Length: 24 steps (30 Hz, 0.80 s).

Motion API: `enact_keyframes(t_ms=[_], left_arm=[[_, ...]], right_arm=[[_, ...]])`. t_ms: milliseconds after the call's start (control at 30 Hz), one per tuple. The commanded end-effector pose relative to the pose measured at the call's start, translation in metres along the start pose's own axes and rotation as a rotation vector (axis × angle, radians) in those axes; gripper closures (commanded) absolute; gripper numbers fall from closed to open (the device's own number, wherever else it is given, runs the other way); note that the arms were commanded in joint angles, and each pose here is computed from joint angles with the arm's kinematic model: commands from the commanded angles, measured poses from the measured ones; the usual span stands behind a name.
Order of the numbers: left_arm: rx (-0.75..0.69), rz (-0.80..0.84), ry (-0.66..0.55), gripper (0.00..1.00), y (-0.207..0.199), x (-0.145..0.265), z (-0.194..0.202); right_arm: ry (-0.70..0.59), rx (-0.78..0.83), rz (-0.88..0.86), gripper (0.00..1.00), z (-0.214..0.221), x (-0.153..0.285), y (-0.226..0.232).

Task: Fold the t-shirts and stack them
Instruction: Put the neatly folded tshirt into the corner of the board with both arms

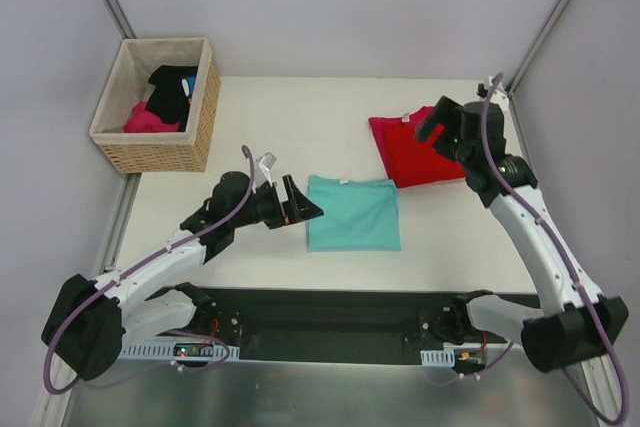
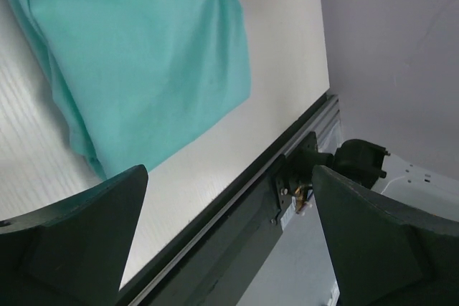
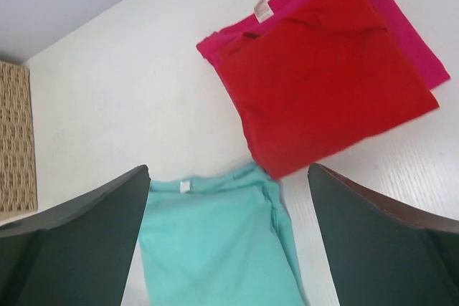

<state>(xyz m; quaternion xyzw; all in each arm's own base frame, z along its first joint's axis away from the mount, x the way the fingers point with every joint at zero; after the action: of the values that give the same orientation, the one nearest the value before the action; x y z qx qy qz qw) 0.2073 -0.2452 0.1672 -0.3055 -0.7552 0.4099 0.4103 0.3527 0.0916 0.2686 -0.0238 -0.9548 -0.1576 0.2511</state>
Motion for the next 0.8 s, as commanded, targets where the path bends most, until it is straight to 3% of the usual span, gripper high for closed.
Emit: enact_keyframes(t_ms=[0, 267, 767], left_arm=[[0.101, -0.038, 0.012, 0.01, 0.032, -0.011, 0.026], [0.2, -0.122, 0.024, 0.01, 0.088, -0.012, 0.057], [0.246, -0.099, 0.099, 0.01, 0.109, -0.056, 0.064]], right_arm=[[0.122, 0.089, 0.034, 0.03, 0.056, 0.024, -0.026], [0.069, 0.1, 0.03, 0.03, 0.06, 0.058, -0.042], [0.062, 0.123, 0.048, 0.03, 0.064, 0.063, -0.05]])
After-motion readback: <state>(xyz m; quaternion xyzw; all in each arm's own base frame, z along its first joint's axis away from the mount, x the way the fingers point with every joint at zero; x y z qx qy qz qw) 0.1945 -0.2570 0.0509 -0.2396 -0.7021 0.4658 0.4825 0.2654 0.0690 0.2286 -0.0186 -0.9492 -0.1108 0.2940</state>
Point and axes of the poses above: each gripper's point midway between its finger pads, its own x axis back along the fingers, its own y axis along the line the jaws close on, z = x × y, the point moved 1 cm from there along x, back along the fingers, and after that the axes turned 8 degrees about x, right-handed, at the moved point
